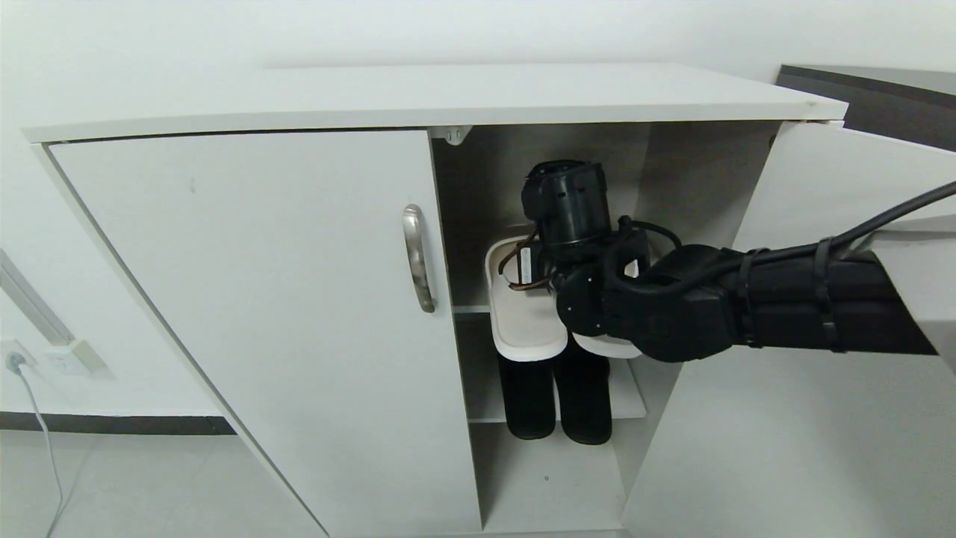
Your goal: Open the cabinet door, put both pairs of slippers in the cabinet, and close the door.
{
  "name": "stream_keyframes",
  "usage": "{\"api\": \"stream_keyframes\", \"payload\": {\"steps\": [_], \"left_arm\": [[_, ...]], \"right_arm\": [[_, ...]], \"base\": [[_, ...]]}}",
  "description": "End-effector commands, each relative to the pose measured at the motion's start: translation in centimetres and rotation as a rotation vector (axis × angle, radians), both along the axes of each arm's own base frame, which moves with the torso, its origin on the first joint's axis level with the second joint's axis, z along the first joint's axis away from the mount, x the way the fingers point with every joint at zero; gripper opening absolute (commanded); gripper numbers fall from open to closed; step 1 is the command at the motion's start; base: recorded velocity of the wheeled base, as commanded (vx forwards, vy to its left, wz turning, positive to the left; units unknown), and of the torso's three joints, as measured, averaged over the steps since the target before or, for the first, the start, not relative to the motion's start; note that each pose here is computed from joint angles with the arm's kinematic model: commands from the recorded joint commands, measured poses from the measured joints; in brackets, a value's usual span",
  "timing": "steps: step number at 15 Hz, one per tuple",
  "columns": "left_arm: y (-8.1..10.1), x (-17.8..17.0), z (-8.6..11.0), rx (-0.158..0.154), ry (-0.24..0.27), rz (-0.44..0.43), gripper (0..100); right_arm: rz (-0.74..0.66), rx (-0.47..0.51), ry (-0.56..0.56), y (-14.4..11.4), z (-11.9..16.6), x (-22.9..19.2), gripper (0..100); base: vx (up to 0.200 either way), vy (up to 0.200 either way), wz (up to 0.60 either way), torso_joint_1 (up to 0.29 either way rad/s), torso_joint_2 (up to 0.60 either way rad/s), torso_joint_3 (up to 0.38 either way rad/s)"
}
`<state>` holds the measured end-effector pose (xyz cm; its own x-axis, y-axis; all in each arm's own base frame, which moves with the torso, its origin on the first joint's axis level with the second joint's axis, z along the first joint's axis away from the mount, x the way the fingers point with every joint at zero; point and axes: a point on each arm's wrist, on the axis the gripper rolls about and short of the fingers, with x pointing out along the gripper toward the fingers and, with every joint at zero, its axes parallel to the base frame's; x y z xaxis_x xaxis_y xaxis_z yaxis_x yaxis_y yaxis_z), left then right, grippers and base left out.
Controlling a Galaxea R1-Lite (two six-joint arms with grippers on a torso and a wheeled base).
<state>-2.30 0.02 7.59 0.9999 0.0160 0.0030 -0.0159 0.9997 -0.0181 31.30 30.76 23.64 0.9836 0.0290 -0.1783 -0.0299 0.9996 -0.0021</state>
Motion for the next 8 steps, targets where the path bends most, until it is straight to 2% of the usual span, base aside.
{"api": "stream_keyframes", "payload": {"steps": [1, 5, 8], "left_arm": [[0.0, 0.0, 0.0, 0.000, 0.001, 0.001, 0], [0.0, 0.0, 0.0, -0.002, 0.001, 0.002, 0], [0.0, 0.0, 0.0, -0.002, 0.001, 0.002, 0]], "right_arm": [[-0.008, -0.002, 0.013, 0.2, -0.4, 2.0, 0], [-0.037, 0.007, 0.004, 0.3, 0.1, 4.1, 0], [-0.047, -0.015, 0.028, 0.3, -1.1, 4.9, 0]], "base": [[0.000, 0.000, 0.00, 0.000, 0.00, 0.000], [0.000, 0.000, 0.00, 0.000, 0.00, 0.000], [0.000, 0.000, 0.00, 0.000, 0.00, 0.000]]}}
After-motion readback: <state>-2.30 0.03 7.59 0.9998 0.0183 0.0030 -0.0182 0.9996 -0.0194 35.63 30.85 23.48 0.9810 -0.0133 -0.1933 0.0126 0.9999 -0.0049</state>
